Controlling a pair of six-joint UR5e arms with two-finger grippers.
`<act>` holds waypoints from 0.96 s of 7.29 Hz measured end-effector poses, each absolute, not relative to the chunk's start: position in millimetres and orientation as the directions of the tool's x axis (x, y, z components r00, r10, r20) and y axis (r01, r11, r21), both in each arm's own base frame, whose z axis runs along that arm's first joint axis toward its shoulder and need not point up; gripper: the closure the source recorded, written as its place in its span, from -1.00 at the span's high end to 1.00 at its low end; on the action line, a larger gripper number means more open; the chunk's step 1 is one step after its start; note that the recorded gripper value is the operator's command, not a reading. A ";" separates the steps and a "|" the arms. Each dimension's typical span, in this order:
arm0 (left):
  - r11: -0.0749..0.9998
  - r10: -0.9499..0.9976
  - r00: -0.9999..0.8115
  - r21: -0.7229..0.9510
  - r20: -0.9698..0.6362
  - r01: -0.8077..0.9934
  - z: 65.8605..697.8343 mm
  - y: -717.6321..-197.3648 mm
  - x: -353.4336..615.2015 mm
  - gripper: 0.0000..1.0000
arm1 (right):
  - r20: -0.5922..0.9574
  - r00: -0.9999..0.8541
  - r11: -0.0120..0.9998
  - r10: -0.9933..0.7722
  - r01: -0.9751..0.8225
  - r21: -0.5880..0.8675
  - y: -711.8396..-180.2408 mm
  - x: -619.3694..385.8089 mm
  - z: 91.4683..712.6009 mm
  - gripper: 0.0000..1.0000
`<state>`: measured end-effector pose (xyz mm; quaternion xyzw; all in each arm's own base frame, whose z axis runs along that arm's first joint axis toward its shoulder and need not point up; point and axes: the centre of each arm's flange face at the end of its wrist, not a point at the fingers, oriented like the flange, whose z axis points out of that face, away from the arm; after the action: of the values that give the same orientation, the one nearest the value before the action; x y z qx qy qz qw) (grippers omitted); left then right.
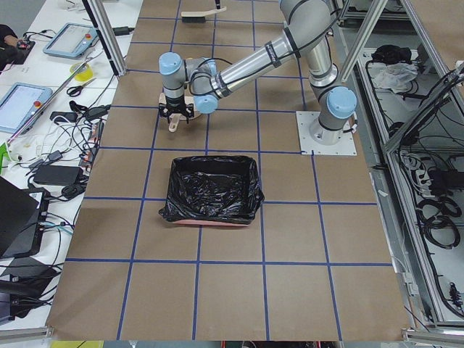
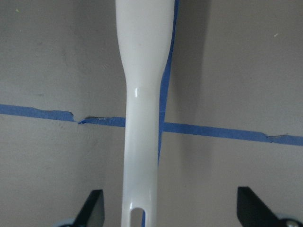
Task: Sweep and dump trash into bin
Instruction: 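Close the left gripper on the dustpan handle while the right gripper grasps the brush handle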
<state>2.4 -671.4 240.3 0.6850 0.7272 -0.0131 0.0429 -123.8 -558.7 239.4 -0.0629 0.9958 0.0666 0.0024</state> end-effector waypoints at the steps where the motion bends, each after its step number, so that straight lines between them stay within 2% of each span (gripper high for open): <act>1: 0.058 0.995 -0.054 0.040 -0.085 0.998 241.0 -673.5 2.9 0.26 | -0.012 -0.993 0.984 -0.116 -0.116 0.136 -560.0 -121.4 236.1 1.00; 3: 0.053 0.995 -0.049 0.042 -0.086 0.998 240.6 -674.2 3.6 0.19 | -0.007 -0.991 0.982 -0.130 -0.130 0.135 -564.3 -103.3 236.0 1.00; 4: 0.050 0.995 -0.047 0.042 -0.085 0.998 240.0 -674.2 3.9 -0.01 | -0.008 -0.990 0.981 -0.139 -0.139 0.136 -566.2 -98.2 234.3 0.80; 5: 0.048 0.995 -0.044 0.041 -0.085 0.998 239.8 -674.3 4.2 -0.22 | -0.008 -0.990 0.980 -0.143 -0.143 0.137 -567.3 -96.5 233.3 0.70; 6: 0.046 0.995 -0.042 0.040 -0.085 0.998 239.7 -674.4 4.3 -0.58 | -0.007 -0.990 0.980 -0.144 -0.144 0.137 -567.8 -96.6 233.0 0.64; 7: 0.045 0.996 -0.041 0.040 -0.085 0.998 239.6 -674.6 4.4 -0.75 | -0.007 -0.990 0.980 -0.144 -0.143 0.137 -567.8 -96.8 232.9 0.64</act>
<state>4.4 -674.6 239.6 0.6910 0.7214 -0.0150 0.0445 -96.8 -567.8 232.9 -0.0721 0.9950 0.0690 -0.0017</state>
